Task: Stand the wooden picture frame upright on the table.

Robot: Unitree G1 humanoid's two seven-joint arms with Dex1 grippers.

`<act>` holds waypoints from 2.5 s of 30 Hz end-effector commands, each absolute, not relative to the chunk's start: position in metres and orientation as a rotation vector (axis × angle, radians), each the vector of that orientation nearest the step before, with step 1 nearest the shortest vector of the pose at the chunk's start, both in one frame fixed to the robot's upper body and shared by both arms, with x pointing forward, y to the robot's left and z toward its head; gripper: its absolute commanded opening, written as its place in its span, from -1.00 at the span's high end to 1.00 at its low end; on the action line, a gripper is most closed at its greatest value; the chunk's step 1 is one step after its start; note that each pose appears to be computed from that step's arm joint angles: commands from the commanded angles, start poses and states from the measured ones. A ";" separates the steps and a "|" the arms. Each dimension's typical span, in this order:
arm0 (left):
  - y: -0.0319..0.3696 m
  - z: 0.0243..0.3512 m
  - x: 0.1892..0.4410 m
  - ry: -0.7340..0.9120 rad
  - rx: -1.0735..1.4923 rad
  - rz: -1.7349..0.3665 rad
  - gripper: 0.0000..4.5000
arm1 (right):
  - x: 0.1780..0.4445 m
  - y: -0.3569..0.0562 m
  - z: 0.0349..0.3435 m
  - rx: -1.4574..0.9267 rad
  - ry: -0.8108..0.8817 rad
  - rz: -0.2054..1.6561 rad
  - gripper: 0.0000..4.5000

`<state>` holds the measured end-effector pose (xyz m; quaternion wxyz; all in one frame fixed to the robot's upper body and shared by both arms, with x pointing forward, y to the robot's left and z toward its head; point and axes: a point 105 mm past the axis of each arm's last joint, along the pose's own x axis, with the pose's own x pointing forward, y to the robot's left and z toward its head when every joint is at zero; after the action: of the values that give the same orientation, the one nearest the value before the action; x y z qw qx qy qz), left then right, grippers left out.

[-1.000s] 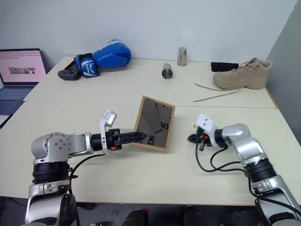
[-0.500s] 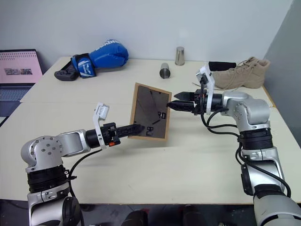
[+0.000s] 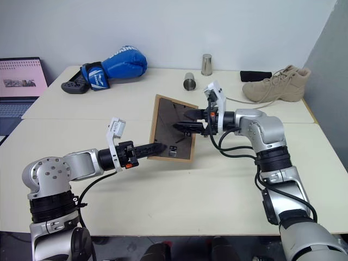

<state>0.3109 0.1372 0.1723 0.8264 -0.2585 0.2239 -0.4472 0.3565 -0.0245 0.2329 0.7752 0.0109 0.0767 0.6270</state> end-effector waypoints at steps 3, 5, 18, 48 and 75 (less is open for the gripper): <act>0.131 0.192 0.307 0.388 -0.517 -1.016 0.42 | 0.328 -0.005 0.257 -0.009 0.082 1.500 -0.98; 0.132 0.192 0.307 0.388 -0.518 -1.013 0.42 | 0.321 -0.008 0.259 -0.002 0.089 1.533 -0.98; 0.133 0.186 0.309 0.403 -0.521 -1.001 0.42 | 0.306 -0.037 0.257 0.051 0.153 1.561 -0.98; 0.139 0.187 0.289 0.607 -0.818 -1.130 0.42 | 0.354 -0.130 0.189 -1.341 -0.641 0.943 -0.98; 0.109 0.174 0.263 0.628 -0.936 -1.110 0.42 | 0.348 -0.058 0.192 -1.420 -1.203 0.890 -0.24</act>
<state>0.2689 0.1133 0.1592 0.7148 -0.4191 0.3058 -0.4689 0.3475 -0.0602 0.1743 0.5188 -0.5966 -0.4740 0.3876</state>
